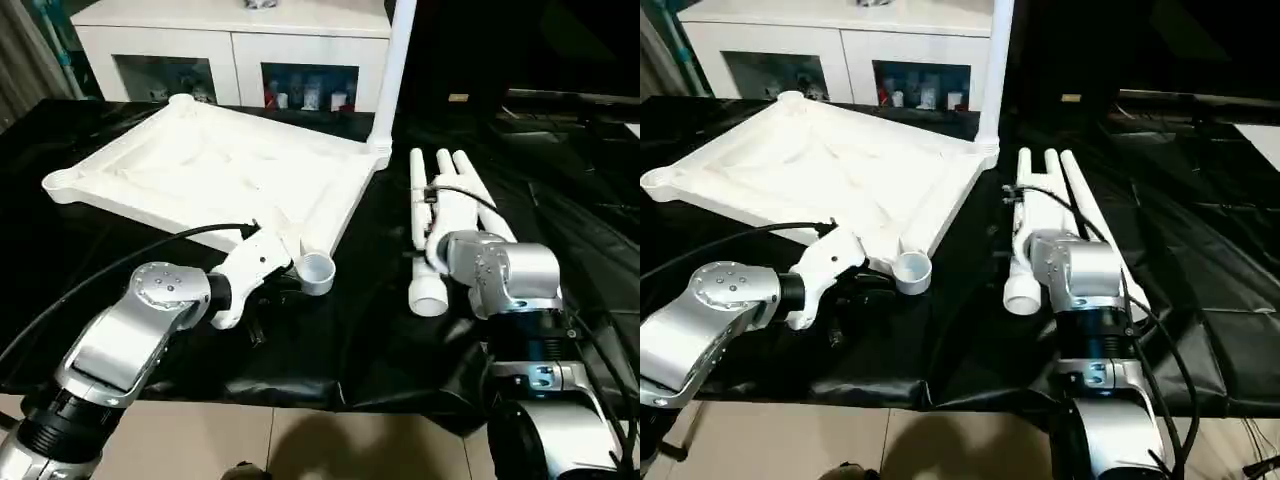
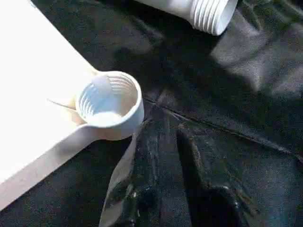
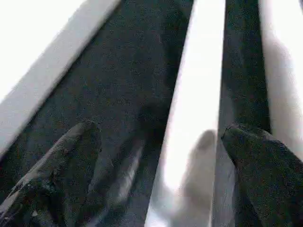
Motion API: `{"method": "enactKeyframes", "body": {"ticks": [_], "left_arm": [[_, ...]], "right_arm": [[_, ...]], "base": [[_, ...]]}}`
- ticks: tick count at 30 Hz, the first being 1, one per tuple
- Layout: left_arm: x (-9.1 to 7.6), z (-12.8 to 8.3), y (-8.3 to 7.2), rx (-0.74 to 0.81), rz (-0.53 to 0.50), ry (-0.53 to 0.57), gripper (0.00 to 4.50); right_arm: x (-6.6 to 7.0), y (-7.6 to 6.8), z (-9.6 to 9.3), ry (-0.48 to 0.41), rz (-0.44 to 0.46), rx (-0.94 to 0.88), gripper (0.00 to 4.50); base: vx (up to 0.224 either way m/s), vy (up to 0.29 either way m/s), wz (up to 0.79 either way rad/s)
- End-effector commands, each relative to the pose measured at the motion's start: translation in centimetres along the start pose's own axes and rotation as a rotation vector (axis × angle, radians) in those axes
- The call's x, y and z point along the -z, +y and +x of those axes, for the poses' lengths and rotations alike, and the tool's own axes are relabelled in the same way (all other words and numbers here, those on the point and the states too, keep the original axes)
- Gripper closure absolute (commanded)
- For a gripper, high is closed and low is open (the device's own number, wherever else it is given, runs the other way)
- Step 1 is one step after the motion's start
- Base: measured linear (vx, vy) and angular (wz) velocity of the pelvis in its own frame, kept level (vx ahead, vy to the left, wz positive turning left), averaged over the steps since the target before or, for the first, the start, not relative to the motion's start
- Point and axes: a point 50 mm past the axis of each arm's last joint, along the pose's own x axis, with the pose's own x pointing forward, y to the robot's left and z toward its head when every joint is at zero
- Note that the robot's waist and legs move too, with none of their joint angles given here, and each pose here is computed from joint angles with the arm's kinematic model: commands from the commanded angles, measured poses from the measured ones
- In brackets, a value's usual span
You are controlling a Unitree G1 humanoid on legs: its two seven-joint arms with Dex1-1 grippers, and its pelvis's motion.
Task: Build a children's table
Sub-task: Pick table leg
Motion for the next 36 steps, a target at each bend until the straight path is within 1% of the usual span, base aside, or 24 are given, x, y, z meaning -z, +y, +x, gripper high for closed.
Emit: {"method": "enactKeyframes", "body": {"ticks": [1,3,6,9,12,13,14,16,18,19,20,21,23,24,25,26,27,28,29,30,32,33,35,36], "left_arm": [[-0.2,0.0,0.0,0.001,0.018,0.006,3.61],[-0.2,0.0,0.0,0.001,0.017,0.005,3.61],[-0.2,0.0,0.0,-0.001,0.018,0.005,3.61],[-0.2,-0.1,0.1,-0.003,0.018,0.005,3.61],[-0.2,-0.1,0.1,-0.004,0.018,0.006,3.61],[-0.2,-0.1,0.1,-0.004,0.018,0.006,3.61],[-0.2,-0.1,0.1,-0.005,0.018,0.005,3.61],[-0.3,-0.1,0.1,-0.004,0.016,0.003,3.61],[-0.3,0.0,0.1,-0.004,0.016,0.003,3.61],[-0.3,0.0,0.1,-0.003,0.015,0.002,3.61],[-0.3,0.0,0.1,-0.003,0.015,0.002,3.61],[-0.2,0.0,0.1,-0.003,0.016,0.002,3.61],[-0.3,0.1,0.0,-0.001,0.016,-0.005,3.61],[-0.3,0.2,0.0,0.002,0.015,-0.009,3.61],[-0.3,0.2,0.0,0.004,0.014,-0.011,3.61],[-0.3,0.3,-0.1,0.007,0.015,-0.012,3.61],[-0.3,0.4,-0.2,0.014,0.009,-0.017,3.61],[-0.3,0.5,-0.2,0.015,0.006,-0.019,3.61],[-0.4,0.5,-0.2,0.022,-0.005,-0.025,3.61],[-0.6,0.8,-0.2,0.016,-0.030,-0.045,3.35],[-0.9,1.2,0.3,-0.045,-0.057,-0.082,3.29],[-1.1,1.3,0.5,-0.080,-0.052,-0.101,3.25],[-1.4,1.4,0.8,-0.127,-0.036,-0.131,2.98],[-1.7,1.6,1.3,-0.216,-0.037,-0.163,2.87]], "right_arm": [[0.7,0.4,0.4,0.049,0.006,-0.011,0.05],[1.3,0.6,0.6,0.087,0.013,-0.019,0.05],[1.6,0.6,0.9,0.101,0.034,-0.013,0.05],[1.6,0.8,1.0,0.099,0.048,-0.010,0.05],[1.2,0.9,0.9,0.090,0.057,-0.012,0.05],[1.2,0.9,0.9,0.090,0.057,-0.012,0.21],[1.1,0.8,0.9,0.087,0.066,-0.011,0.21],[1.0,0.7,1.0,0.082,0.083,-0.009,0.43],[1.0,0.7,1.0,0.081,0.090,-0.008,0.50],[1.2,0.7,1.0,0.087,0.109,-0.011,0.68],[1.2,0.7,1.0,0.087,0.109,-0.011,0.78],[1.4,0.6,1.1,0.103,0.131,-0.014,0.78],[1.8,0.5,1.3,0.124,0.163,-0.019,0.96],[1.9,0.5,1.3,0.133,0.175,-0.018,0.96],[2.1,0.4,1.4,0.139,0.184,-0.017,1.17],[2.2,0.3,1.5,0.146,0.192,-0.013,1.17],[2.6,0.1,1.6,0.161,0.213,-0.006,1.27],[2.6,0.0,1.6,0.163,0.215,-0.005,1.27],[2.8,-0.1,1.7,0.168,0.225,-0.001,1.46],[3.0,-0.3,1.7,0.178,0.244,0.005,1.59],[3.2,-0.5,1.8,0.183,0.271,0.014,1.67],[3.2,-0.5,1.8,0.183,0.279,0.015,1.75],[3.2,-0.5,1.8,0.183,0.290,0.018,1.96],[3.1,-0.6,1.9,0.175,0.304,0.023,2.03]], "base": [[0.000,0.000,0.00],[0.000,0.000,0.00],[0.000,0.000,0.00],[0.000,0.000,0.00],[0.000,0.000,0.00],[0.000,0.000,0.00],[0.000,0.000,0.00],[0.000,0.000,0.00],[0.000,0.000,0.00],[0.000,0.000,0.00],[0.000,0.000,0.00],[0.000,0.000,0.00],[0.000,0.000,0.00],[0.000,0.000,0.00],[0.000,0.000,0.00],[0.000,0.000,0.00],[0.000,0.000,0.00],[0.000,0.000,0.00],[0.000,0.000,0.00],[0.000,0.000,0.00],[0.000,0.000,0.00],[0.000,0.000,0.00],[0.000,0.000,0.00],[0.000,0.000,0.00]]}}
